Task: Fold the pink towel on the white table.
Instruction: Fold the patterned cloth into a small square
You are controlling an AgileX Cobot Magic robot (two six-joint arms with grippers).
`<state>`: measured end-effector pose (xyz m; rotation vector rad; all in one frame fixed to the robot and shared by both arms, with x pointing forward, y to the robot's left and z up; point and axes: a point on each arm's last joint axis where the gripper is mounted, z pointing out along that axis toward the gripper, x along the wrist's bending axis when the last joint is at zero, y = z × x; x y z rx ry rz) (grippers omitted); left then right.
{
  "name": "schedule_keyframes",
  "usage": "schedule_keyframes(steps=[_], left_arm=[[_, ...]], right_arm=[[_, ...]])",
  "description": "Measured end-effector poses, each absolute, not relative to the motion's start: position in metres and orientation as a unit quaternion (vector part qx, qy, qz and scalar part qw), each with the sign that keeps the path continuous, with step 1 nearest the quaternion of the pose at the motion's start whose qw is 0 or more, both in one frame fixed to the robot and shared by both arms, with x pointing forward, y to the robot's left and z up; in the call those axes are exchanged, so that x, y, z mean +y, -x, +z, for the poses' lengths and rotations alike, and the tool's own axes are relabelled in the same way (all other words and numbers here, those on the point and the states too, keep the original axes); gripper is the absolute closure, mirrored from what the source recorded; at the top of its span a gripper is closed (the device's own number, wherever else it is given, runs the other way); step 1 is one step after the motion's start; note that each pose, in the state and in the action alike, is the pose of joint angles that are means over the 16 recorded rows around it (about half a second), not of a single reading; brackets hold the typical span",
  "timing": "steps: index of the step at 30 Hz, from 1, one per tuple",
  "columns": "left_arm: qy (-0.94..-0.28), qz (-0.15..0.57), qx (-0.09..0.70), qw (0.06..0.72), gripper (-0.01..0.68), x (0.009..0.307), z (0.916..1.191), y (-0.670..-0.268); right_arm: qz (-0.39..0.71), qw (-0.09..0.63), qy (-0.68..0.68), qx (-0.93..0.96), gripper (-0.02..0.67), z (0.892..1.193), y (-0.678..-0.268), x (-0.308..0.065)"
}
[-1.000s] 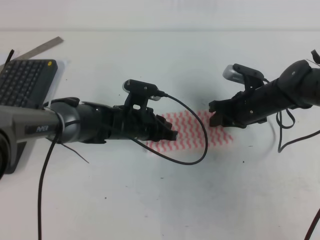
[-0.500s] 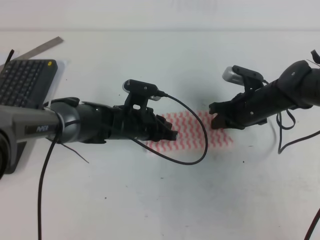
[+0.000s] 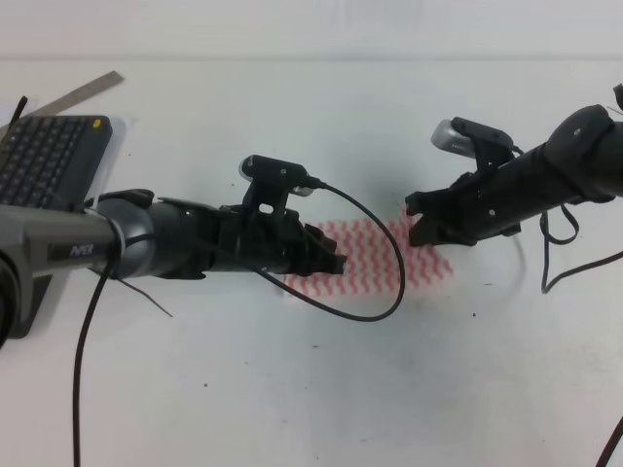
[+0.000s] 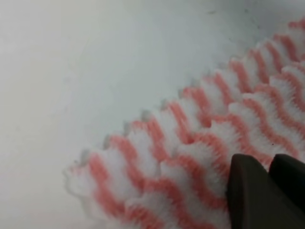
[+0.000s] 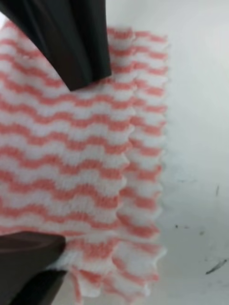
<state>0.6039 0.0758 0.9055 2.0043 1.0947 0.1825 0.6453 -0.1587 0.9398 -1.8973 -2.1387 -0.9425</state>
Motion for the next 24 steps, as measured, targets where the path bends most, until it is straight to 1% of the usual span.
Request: schedule_keyframes(steps=[14,24], left_arm=[[-0.798,0.068,0.431,0.415,0.664,0.075,0.906,-0.603],[-0.8,0.067,0.426,0.417,0.664,0.074,0.907,-0.603]], right_arm=[[-0.348,0.085,0.627,-0.692,0.649,0.956,-0.646,-0.152],[-0.377,0.1,0.61,-0.69,0.649,0.962,-0.641,-0.132]])
